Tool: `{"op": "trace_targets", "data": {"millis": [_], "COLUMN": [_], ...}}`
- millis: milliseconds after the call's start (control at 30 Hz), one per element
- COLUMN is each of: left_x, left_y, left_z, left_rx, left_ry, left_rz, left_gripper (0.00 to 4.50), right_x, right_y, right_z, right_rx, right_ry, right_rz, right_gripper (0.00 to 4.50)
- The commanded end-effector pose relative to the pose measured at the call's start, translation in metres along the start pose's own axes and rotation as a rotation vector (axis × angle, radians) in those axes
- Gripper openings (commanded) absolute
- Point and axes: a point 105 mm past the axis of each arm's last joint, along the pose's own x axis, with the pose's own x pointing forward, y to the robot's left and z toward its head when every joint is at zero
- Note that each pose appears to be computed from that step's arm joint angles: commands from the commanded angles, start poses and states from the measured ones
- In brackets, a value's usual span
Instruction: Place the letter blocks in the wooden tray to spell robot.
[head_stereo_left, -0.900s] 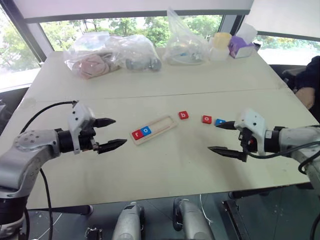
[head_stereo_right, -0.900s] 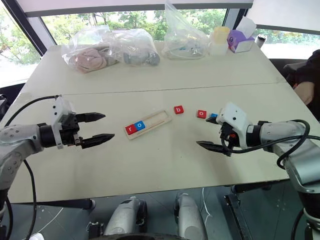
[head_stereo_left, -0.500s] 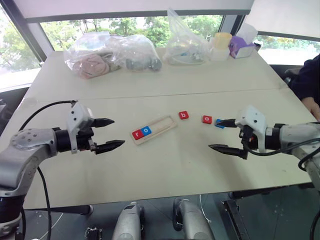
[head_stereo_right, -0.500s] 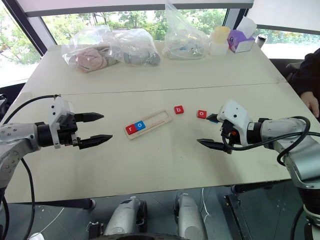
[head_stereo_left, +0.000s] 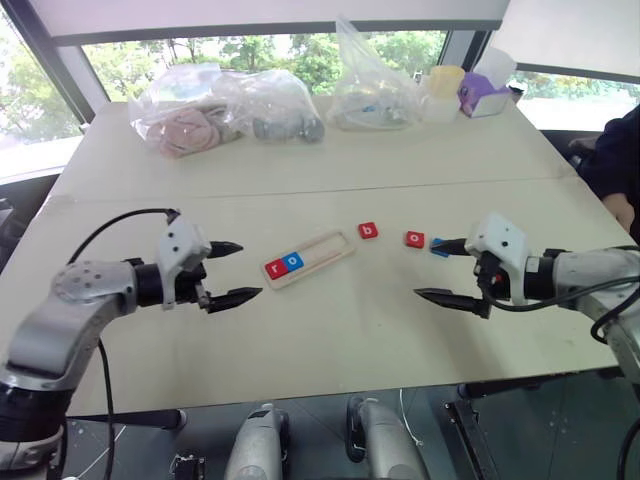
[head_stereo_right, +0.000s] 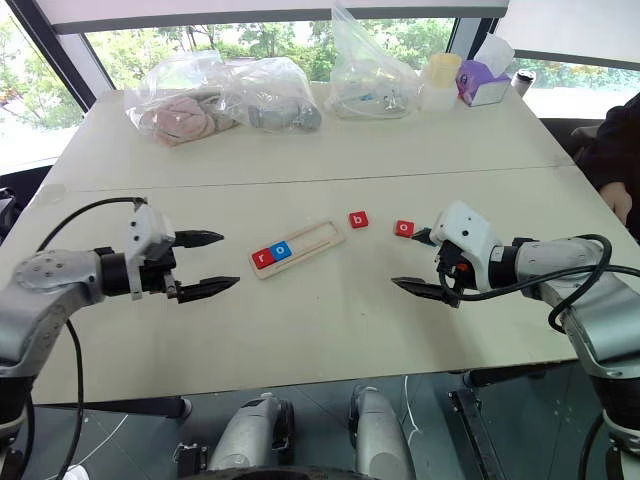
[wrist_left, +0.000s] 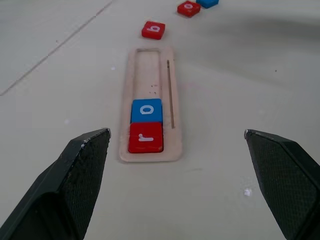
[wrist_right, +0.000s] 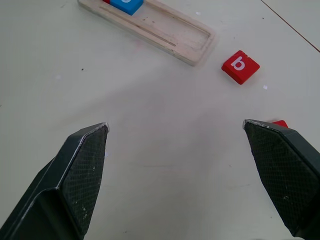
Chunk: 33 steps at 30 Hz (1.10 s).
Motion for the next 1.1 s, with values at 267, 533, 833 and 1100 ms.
{"op": "trace_targets", "data": {"millis": [267,533,833,1100], "left_x": [0.045,0.062,0.073,0.081], "left_y": [0.015,0.021,0.017,0.012], "left_z": [-0.019,-0.027,-0.036,-0.047], "left_rx": [0.132,0.149,0.121,0.113], "left_ry": [0.001,-0.009,-0.005,0.030], "left_rz": [0.052,0.059,0.052,0.034], "left_gripper": [4.50,4.50,4.50,4.50], "right_x": [0.004,0.004,0.005,0.006], "right_y": [0.011,0.018,0.021,0.023], "right_z": [0.008,0.005,0.004,0.002], "right_rx": [-0.041,-0.028,-0.021,-0.028], "right_ry": [-0.030,-0.025,-0.025,-0.019], "right_rz": [-0.007,-0.018,-0.026,-0.024], "right_gripper": [4.44,4.44,4.44,4.44]}}
